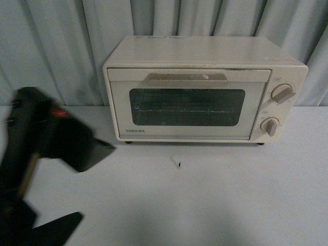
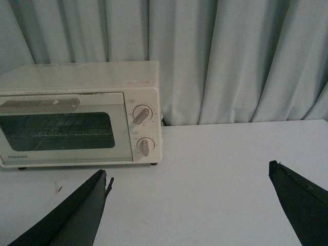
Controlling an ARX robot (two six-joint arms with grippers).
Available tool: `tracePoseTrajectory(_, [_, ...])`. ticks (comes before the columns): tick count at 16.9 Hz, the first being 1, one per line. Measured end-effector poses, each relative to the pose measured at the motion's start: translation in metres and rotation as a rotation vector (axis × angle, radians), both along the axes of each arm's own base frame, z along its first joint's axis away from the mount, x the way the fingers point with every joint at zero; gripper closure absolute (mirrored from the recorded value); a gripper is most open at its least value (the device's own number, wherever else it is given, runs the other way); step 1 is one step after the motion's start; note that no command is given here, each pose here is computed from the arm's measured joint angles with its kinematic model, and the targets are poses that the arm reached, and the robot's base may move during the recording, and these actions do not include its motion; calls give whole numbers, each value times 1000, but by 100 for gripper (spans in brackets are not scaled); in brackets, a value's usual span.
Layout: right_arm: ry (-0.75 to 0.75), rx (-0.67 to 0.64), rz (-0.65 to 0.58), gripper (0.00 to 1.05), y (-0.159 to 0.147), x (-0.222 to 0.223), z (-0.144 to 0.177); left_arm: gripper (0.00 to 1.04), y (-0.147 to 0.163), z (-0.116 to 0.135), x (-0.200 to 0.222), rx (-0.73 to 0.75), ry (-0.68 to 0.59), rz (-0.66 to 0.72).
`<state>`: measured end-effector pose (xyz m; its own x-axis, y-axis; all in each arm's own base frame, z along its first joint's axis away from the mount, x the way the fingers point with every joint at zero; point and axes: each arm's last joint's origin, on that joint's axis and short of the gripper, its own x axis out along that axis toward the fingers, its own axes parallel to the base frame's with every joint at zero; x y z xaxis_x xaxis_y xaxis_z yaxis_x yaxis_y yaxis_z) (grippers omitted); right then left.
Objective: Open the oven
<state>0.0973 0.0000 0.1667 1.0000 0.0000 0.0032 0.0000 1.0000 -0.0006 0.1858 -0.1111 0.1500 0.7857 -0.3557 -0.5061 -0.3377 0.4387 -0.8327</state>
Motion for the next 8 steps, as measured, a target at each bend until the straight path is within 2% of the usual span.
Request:
tracePoseTrajectory(4, [0,0,0,6,0,0,0,7,-61,-23,38,-87,16,-19])
tracePoseTrajectory(8, [0,0,0,6,0,0,0,7,-84,-53,62,-96,49,-3])
